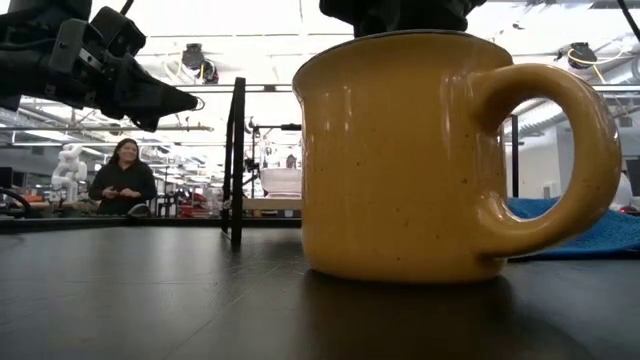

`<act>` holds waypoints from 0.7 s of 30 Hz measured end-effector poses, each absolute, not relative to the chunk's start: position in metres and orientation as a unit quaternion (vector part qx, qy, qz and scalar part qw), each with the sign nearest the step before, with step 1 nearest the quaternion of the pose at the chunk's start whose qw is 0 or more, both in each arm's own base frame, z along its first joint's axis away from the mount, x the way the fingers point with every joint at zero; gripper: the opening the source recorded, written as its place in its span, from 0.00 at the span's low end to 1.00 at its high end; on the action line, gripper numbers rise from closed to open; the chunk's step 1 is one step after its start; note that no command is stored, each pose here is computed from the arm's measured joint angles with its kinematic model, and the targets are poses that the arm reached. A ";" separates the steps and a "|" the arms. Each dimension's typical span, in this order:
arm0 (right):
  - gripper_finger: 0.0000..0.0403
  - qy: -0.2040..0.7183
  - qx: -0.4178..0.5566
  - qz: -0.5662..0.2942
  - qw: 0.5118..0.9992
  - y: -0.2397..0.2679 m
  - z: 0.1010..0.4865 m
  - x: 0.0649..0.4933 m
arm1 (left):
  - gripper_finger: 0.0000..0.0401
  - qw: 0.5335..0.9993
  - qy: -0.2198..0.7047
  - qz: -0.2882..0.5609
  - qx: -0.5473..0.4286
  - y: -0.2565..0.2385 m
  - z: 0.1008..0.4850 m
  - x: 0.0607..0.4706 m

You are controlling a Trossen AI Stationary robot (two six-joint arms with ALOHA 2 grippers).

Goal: Stack small to large cups/mugs on shelf
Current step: Put the orange mug on the shelf

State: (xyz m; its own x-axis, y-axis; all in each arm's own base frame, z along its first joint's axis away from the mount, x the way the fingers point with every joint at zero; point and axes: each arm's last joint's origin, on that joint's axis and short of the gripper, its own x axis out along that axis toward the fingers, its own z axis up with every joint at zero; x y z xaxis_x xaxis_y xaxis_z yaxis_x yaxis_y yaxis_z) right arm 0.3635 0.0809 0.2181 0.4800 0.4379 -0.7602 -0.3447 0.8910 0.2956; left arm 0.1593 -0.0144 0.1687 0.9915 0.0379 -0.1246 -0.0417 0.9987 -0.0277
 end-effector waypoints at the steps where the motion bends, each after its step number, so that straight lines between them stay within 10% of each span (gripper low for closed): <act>1: 0.46 0.457 0.051 0.226 0.859 0.080 0.218 0.364 | 0.06 0.998 0.062 0.020 -0.015 -0.014 0.169 0.159; 21: 0.46 0.494 0.054 0.229 0.837 0.091 0.195 0.366 | 0.06 0.997 0.072 0.020 -0.014 -0.014 0.167 0.159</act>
State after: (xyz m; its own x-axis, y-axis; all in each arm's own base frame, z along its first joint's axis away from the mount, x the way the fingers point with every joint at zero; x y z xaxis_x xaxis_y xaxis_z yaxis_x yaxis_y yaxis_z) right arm 0.3656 0.0915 0.1955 0.4069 0.4364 -0.8025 -0.3304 0.8893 0.3161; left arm 0.1591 -0.0144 0.1668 0.9887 0.0386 -0.1449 -0.0428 0.9988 -0.0254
